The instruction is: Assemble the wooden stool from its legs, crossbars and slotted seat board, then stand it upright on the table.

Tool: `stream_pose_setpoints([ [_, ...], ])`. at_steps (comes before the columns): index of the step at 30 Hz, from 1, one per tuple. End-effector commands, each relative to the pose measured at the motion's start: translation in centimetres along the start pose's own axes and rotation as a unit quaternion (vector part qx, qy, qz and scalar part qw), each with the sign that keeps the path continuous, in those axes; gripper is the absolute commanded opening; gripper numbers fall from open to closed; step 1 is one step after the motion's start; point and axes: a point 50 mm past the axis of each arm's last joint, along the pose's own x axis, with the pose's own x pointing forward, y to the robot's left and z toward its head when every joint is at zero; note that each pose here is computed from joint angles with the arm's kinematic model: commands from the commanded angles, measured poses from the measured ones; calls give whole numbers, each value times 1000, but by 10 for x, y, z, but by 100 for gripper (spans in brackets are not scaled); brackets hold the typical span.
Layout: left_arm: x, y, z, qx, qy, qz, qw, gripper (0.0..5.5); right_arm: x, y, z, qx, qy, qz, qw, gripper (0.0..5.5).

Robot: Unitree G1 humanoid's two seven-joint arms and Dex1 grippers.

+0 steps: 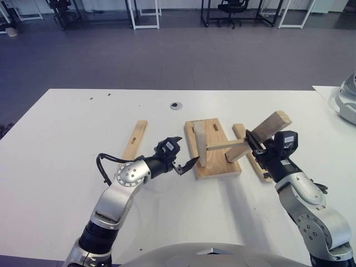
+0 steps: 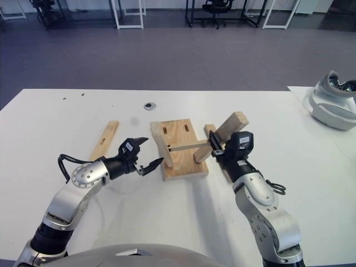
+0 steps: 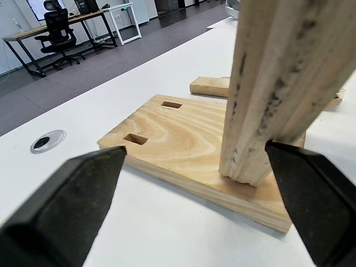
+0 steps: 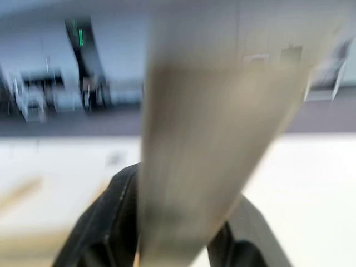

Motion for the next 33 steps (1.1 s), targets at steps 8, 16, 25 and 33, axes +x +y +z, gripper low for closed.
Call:
stream_pose_setpoints([
  [8,30,-9,41,13,-89,-20,996,461,19,30,-13,-8,76,136,988,212],
  [16,44,-14,78,20,-170,-41,984,461,28,49,-18,9,99,203,974,212],
  [25,-15,53,43,71,-73,77,992,461,32,5,37,21,-77,127,989,212],
  [33,-41,85,134,172,-183,70,965,461,21,6,113,-49,-204,216,954,212],
])
